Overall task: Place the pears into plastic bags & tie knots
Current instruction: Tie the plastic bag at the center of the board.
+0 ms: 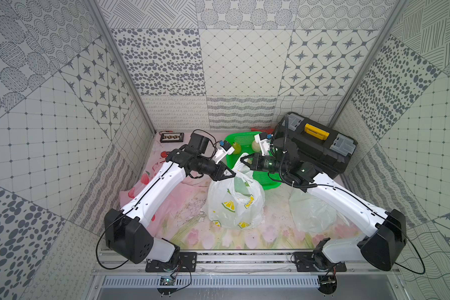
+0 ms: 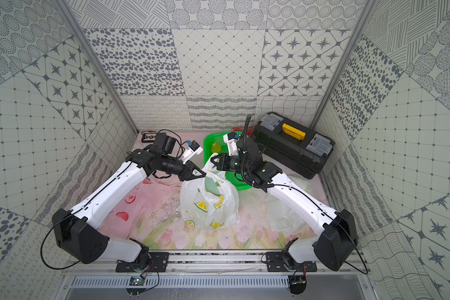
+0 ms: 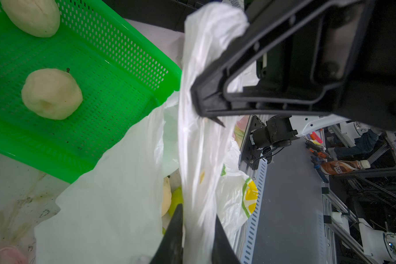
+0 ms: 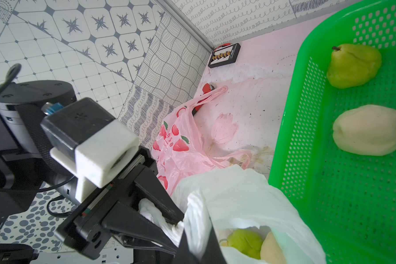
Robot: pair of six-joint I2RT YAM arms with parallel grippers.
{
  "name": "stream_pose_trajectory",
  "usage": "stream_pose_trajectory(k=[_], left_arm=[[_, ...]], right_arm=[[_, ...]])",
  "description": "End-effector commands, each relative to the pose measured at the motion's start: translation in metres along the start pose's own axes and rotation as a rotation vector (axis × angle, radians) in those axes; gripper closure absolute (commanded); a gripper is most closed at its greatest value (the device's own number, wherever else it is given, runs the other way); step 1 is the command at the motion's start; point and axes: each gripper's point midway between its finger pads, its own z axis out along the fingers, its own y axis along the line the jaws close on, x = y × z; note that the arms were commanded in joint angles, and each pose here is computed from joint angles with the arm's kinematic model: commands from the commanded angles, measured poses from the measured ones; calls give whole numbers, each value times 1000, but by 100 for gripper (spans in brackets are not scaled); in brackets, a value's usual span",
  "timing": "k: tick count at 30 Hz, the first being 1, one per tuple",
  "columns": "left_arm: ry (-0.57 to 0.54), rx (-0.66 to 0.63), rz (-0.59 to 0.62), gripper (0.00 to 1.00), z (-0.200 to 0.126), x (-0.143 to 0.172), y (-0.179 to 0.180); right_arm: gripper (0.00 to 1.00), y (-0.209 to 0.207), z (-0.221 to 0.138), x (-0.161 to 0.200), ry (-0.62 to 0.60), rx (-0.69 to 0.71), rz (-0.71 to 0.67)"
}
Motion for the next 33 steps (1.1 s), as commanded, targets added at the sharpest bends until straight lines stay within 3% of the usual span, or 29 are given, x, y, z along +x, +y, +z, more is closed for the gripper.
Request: stream_pose_trajectory(k=[1,10,15,20,25,30,33], left_arm=[[4,-15,-12,82,-3,4,1],[1,-15,-15,86,-4,2,5],[-20,-41,-34,93,-6,-2,11],[-31,-57,-87,100,-4,-8,22],[-25,-62,-123,100,-3,-14,26],[-16,-33,-133,100,-6,-19,21],[-25,10,-122,100,-8,-20,11]], right_arm=[[100,12,-12,-21,-88,-30,-21],[100,8,-15,-19,-90,-27,-19],[100,33,-27,-11,-55,-130,-110],[100,61,-30,43,51,-210,-348],[100,48,-19,98,81,-186,-650],[81,7,-4,143,123,-198,-977],[76,-9,4,133,43,-128,-1091]])
